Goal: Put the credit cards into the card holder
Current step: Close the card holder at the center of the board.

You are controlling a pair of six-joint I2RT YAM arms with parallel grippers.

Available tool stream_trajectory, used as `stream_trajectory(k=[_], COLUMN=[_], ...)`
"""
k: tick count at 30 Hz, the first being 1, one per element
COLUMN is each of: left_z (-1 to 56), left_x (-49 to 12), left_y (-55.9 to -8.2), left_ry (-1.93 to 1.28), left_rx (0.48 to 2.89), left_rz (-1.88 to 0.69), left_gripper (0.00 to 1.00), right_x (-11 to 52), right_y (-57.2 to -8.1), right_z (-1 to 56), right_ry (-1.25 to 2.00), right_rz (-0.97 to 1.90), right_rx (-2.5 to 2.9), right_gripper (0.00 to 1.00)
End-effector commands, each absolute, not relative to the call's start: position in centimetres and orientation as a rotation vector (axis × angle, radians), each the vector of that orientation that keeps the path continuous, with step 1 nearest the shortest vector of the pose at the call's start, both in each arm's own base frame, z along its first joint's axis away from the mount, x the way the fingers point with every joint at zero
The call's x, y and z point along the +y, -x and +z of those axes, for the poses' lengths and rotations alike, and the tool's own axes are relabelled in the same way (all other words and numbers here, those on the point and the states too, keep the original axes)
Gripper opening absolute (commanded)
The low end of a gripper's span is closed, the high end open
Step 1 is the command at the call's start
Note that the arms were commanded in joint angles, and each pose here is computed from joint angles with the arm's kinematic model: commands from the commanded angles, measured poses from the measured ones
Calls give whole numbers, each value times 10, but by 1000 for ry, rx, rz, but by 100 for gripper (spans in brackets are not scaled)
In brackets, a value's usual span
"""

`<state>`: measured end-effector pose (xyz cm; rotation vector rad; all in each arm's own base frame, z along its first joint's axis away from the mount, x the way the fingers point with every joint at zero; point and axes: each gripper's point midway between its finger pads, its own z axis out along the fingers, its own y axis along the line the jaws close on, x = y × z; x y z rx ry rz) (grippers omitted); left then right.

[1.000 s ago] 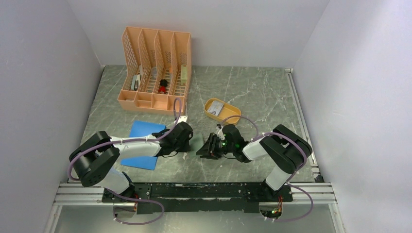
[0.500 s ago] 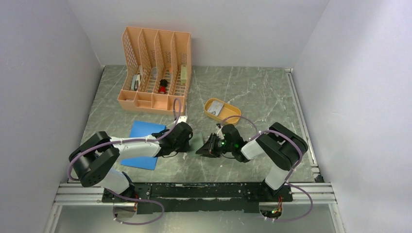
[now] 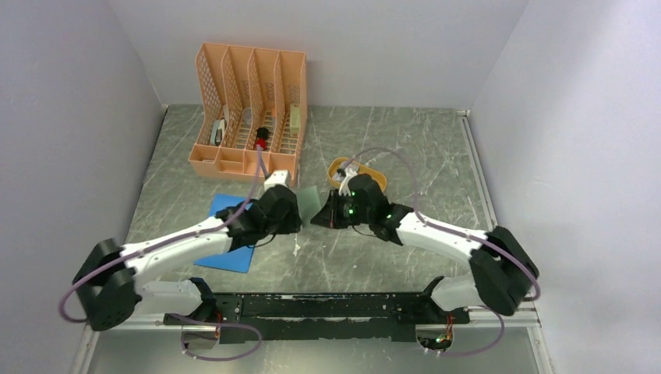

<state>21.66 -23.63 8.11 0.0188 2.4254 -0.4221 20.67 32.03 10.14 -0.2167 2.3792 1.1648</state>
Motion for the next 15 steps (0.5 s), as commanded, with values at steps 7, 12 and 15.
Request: stream_trajectory(k=[7,12,15], left_z=[331,410,439], left_x=[-200,-190,-198], left_y=[-246,-236,-226], left_ry=[193,150,95], left_rx=[1824,1569,1509], left_rz=[-625,-763,-850], left_gripper=[56,96,97], right_x=[285,260,238], right_y=[-249,-266,-272], right_z=[252,315,342], right_ry=[608,615,575], right_rz=[463,137,-55], right_rx=[1985,1762,1644], right_gripper=[0,0,0])
